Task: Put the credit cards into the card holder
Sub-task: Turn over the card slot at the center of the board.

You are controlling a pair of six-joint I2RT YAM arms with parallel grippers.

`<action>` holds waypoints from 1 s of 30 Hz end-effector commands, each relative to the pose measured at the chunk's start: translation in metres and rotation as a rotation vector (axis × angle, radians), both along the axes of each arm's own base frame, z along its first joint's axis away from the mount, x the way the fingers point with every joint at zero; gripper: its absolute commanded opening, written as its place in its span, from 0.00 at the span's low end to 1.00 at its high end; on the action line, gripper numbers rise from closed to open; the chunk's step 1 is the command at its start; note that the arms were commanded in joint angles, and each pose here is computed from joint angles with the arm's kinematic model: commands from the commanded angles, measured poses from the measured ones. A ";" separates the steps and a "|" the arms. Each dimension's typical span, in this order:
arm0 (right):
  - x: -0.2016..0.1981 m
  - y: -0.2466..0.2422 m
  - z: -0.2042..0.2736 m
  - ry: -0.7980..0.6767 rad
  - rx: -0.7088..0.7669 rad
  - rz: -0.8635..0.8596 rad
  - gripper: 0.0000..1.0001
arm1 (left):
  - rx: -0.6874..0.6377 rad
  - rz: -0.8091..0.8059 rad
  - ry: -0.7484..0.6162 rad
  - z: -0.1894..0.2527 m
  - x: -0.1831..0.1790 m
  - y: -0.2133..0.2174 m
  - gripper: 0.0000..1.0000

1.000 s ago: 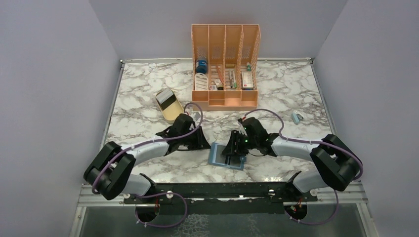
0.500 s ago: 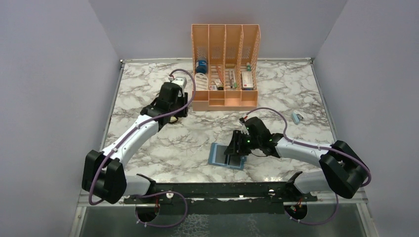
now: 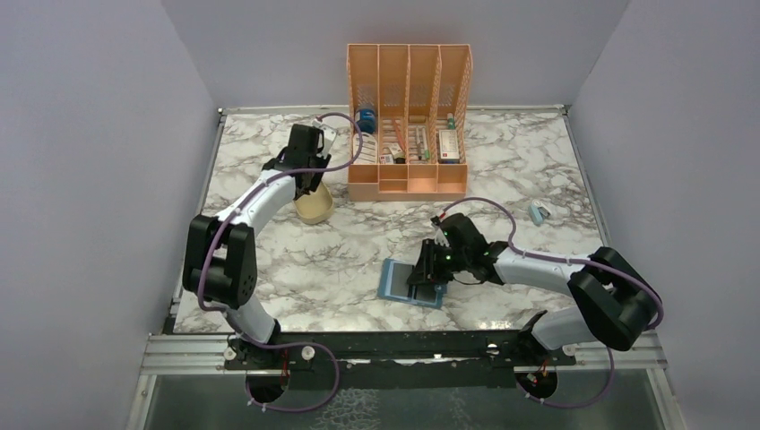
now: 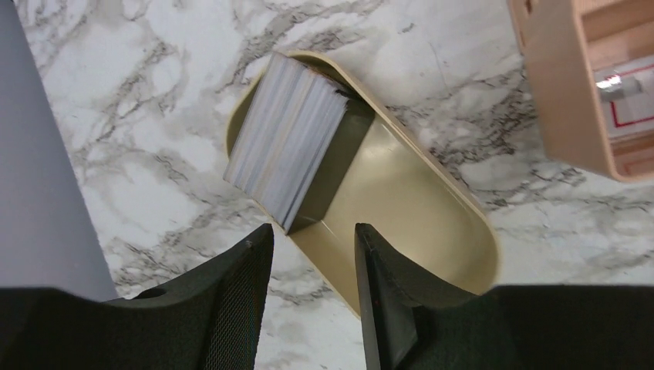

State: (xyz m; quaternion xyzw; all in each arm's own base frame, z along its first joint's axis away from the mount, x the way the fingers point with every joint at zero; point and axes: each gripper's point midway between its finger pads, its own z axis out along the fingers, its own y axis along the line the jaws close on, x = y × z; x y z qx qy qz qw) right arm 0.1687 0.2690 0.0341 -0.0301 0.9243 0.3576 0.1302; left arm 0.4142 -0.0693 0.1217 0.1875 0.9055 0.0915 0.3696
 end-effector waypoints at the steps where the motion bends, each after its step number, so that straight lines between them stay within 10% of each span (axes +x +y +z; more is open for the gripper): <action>1: 0.005 0.014 0.019 -0.051 0.065 0.041 0.27 | 0.122 -0.047 -0.045 0.016 0.032 0.014 0.46; 20: 0.001 0.002 0.030 -0.086 0.042 0.032 0.36 | 0.224 -0.070 0.046 -0.020 0.060 0.026 0.48; 30: 0.007 0.006 0.040 -0.071 0.057 -0.019 0.39 | -0.032 -0.045 0.020 0.013 0.042 -0.005 0.47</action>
